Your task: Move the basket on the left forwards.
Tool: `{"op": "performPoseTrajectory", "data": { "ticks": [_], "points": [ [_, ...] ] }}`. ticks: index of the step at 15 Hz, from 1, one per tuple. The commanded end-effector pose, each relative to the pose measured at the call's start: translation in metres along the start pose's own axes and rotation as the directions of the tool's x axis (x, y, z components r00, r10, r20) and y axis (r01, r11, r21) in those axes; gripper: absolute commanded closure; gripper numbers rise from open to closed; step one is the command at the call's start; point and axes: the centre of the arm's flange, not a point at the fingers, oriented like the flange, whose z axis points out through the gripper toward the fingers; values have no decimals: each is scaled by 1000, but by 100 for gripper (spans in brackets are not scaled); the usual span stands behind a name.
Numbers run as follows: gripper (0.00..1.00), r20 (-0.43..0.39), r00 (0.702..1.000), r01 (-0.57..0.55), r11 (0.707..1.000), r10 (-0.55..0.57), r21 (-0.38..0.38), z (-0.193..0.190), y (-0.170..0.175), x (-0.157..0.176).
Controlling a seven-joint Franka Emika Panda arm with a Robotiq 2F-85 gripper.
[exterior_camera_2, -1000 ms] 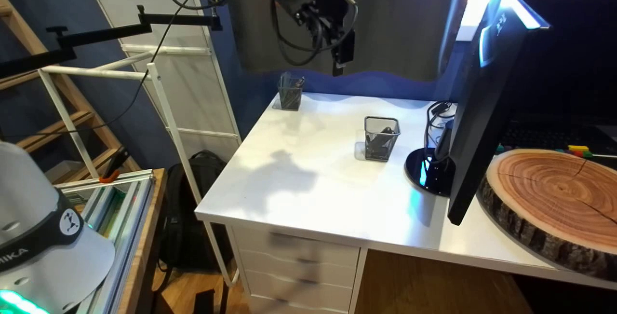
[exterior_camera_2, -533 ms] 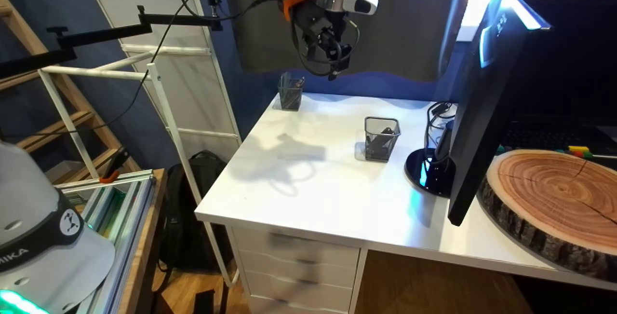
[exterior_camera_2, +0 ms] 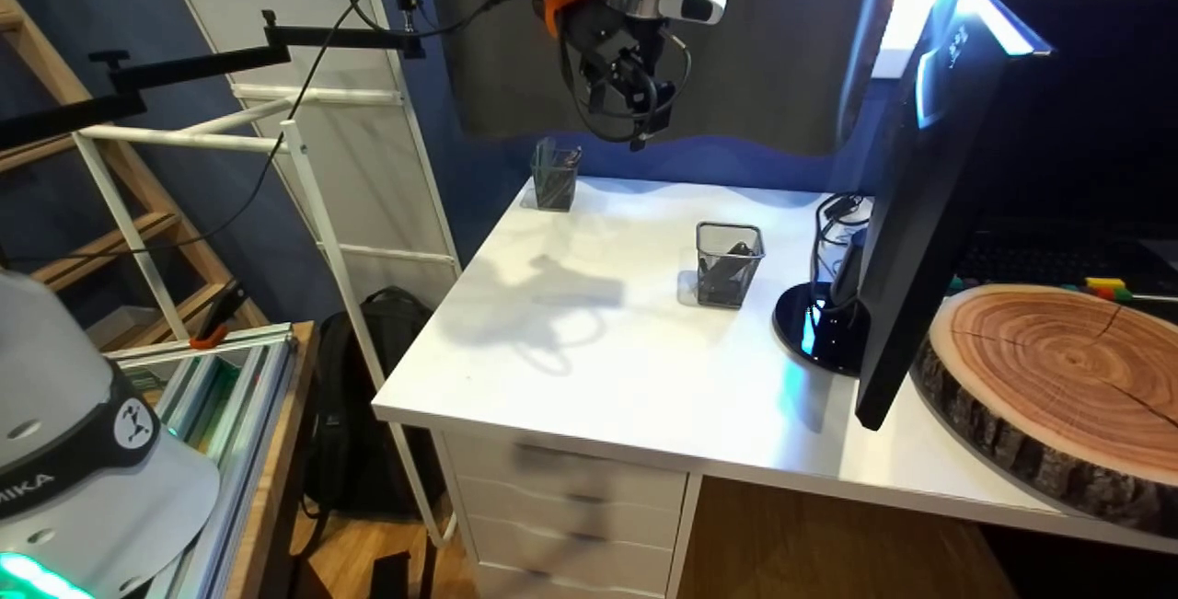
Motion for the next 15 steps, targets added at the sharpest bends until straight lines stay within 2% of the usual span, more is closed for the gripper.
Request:
{"op": "performPoseTrajectory", "data": {
  "ticks": [1, 5, 6, 7, 10, 15],
  "points": [
    [0, 6, 997, 74, 997, -74, 20, 8, -18, 10],
    [0, -29, 974, 228, 968, -226, 105, 25, -39, 44],
    [0, -61, 966, 256, 954, -250, 154, 29, -36, 55],
    [0, -23, 980, 201, 977, -200, 74, 18, -44, 24],
    [0, -49, 970, 241, 963, -237, 118, 28, -38, 41],
    [0, -55, 969, 247, 961, -242, 123, 29, -36, 46]
  ]
}}
